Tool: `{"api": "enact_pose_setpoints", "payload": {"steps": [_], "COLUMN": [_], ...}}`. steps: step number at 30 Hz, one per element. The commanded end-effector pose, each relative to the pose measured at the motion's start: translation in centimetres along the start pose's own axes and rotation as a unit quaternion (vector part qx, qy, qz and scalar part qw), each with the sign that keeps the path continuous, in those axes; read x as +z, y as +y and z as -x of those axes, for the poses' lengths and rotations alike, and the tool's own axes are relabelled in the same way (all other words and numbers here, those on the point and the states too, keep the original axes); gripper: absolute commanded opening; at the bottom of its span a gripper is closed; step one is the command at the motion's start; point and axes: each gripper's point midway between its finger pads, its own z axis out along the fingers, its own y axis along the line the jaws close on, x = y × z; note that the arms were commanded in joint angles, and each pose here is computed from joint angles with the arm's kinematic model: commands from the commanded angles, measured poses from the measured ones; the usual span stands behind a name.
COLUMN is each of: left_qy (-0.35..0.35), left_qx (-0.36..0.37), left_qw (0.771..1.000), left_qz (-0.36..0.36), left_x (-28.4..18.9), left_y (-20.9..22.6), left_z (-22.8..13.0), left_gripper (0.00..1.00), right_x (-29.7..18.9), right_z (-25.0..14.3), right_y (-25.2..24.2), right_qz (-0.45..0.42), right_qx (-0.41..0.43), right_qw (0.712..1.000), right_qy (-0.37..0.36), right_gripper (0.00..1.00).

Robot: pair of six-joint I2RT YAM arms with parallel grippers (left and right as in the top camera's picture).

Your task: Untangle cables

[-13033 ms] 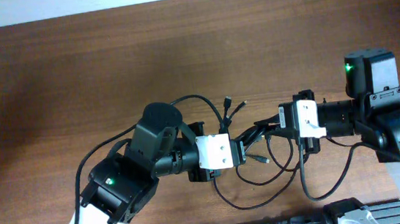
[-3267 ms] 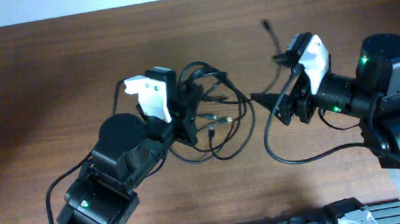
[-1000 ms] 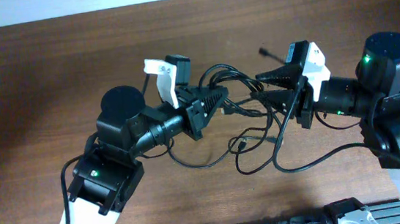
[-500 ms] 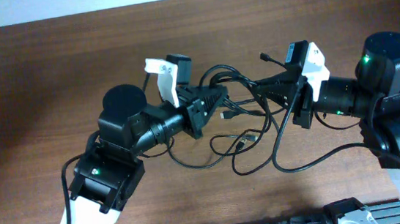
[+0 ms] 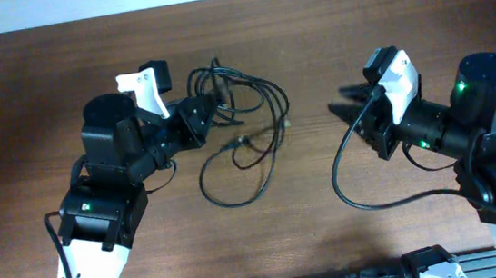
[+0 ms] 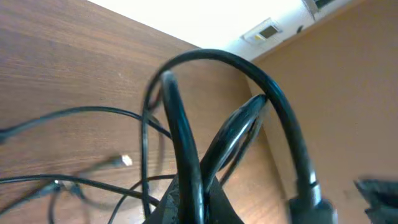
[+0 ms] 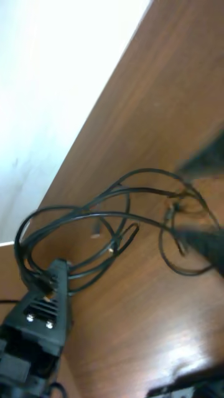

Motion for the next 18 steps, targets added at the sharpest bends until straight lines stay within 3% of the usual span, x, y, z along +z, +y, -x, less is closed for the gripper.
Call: {"api": "enact_pose_setpoints", "payload": {"steps": [1, 3, 6, 12, 18], "left_qy": [0.013, 0.02, 0.032, 0.03, 0.032], "left_qx": [0.035, 0.057, 0.108, 0.18, 0.198], "left_qw": [0.998, 0.996, 0.984, 0.957, 0.949], "left_qz": [-0.044, -0.069, -0.14, -0.224, -0.242], "left_x": [-0.5, -0.6, -1.1, -1.7, -1.2], "left_y": [-1.9, -2.8, -5.4, -9.6, -11.9], "left_z": [-0.2, -0.4, -0.8, -1.7, -3.2], "left_gripper": [0.0, 0.0, 0.0, 0.0, 0.0], "right_x": [-0.3, -0.3, -0.3, -0.3, -0.5], "right_z": [0.5, 0.5, 0.5, 1.0, 2.1], "right_y": [0.1, 0.1, 0.1, 1.2, 2.5], "right_qz": [-0.002, -0.001, 0.0, 0.032, 0.07], "right_qx": [-0.003, -0.003, -0.003, -0.006, -0.017], "right_qw": [1.0, 1.0, 1.0, 0.999, 0.996], "right_qy": [-0.007, -0.006, -0.007, -0.019, -0.045], "right_gripper": [0.68, 0.79, 0.87, 0.91, 0.91]}}
